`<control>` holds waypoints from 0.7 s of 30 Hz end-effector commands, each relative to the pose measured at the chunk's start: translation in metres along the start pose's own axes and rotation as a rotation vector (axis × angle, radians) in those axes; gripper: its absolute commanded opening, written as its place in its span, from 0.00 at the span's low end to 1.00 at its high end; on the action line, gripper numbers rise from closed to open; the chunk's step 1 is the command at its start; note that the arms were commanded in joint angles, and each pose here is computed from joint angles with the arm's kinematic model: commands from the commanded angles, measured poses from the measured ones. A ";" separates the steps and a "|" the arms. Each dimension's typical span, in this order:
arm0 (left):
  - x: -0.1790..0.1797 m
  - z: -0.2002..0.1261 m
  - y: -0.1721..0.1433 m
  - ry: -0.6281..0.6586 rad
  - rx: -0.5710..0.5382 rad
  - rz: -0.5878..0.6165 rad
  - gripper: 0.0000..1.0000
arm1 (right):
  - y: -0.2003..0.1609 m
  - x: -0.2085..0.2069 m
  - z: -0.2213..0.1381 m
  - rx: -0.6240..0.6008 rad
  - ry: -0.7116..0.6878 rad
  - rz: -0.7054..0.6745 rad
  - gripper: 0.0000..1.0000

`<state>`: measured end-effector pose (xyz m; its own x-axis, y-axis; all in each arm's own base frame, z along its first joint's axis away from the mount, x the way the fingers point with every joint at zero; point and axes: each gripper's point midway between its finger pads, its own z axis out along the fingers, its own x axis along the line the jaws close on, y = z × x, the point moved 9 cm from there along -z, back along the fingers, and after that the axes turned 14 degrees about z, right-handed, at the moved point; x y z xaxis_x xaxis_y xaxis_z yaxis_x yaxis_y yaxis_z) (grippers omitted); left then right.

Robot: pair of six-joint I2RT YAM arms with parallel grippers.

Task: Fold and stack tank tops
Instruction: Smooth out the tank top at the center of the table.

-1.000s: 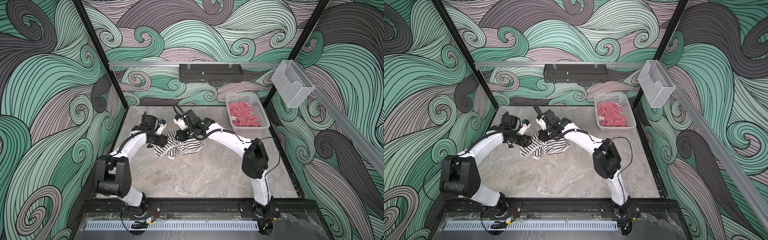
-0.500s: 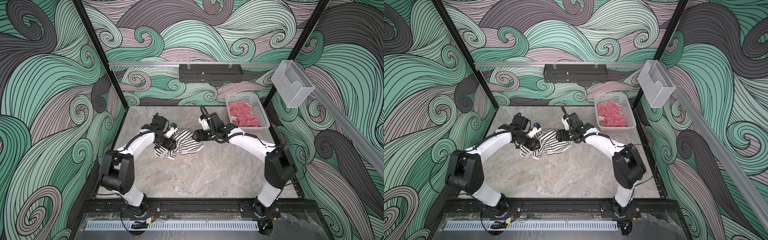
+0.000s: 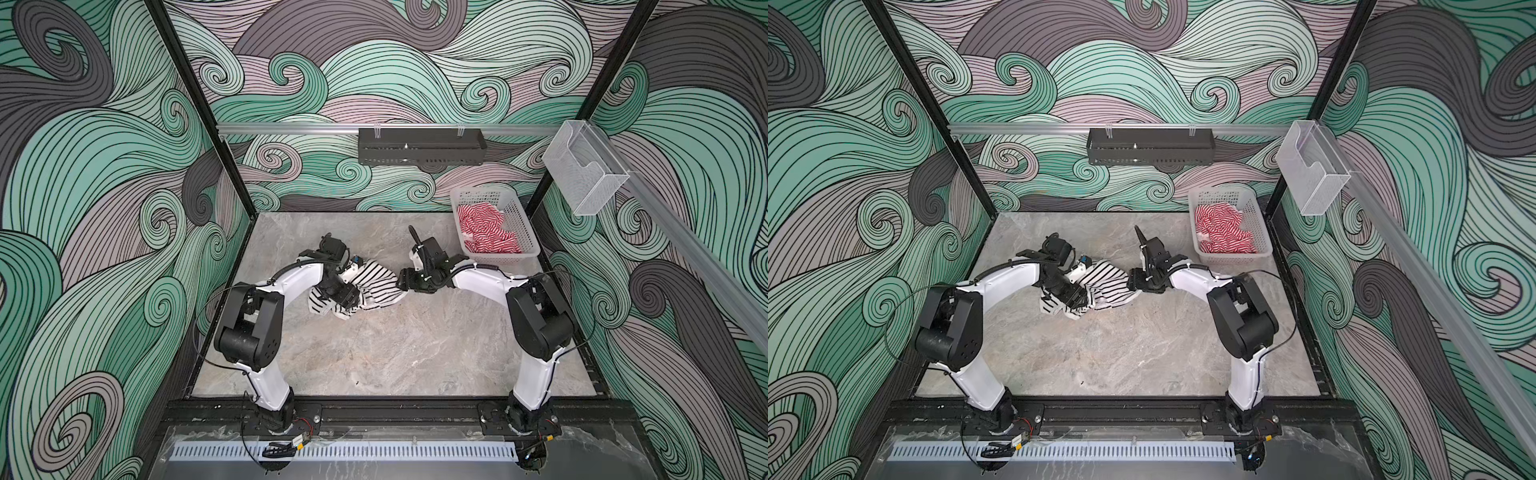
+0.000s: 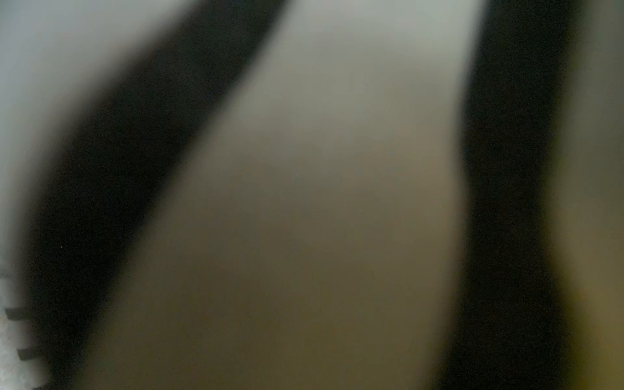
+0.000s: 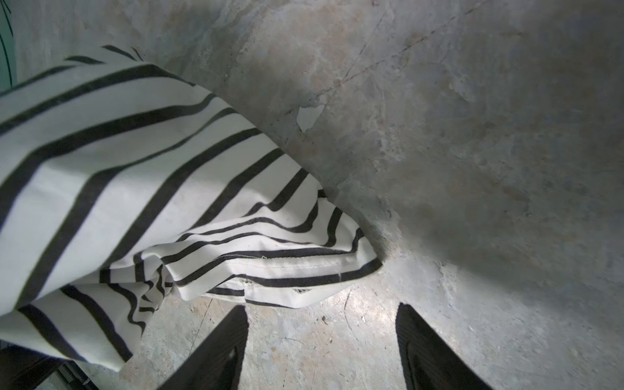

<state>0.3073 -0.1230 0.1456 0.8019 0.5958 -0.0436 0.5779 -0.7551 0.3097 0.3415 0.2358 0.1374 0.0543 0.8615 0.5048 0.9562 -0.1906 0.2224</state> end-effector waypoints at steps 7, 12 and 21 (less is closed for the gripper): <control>-0.036 -0.014 -0.013 0.048 -0.068 0.158 0.76 | 0.009 0.003 -0.003 -0.034 0.033 0.033 0.67; -0.034 0.002 -0.004 0.106 -0.032 0.171 0.78 | 0.010 0.003 -0.002 -0.042 0.033 0.039 0.67; -0.026 0.020 0.009 0.121 0.033 0.166 0.40 | 0.016 -0.001 -0.009 -0.070 0.023 0.054 0.68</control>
<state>0.2830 -0.1460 0.1194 0.8711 0.4843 0.0811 0.4508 -0.8542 0.2590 0.3508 0.2308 0.1404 0.0837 0.8443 0.5292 0.9417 -0.2407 0.2349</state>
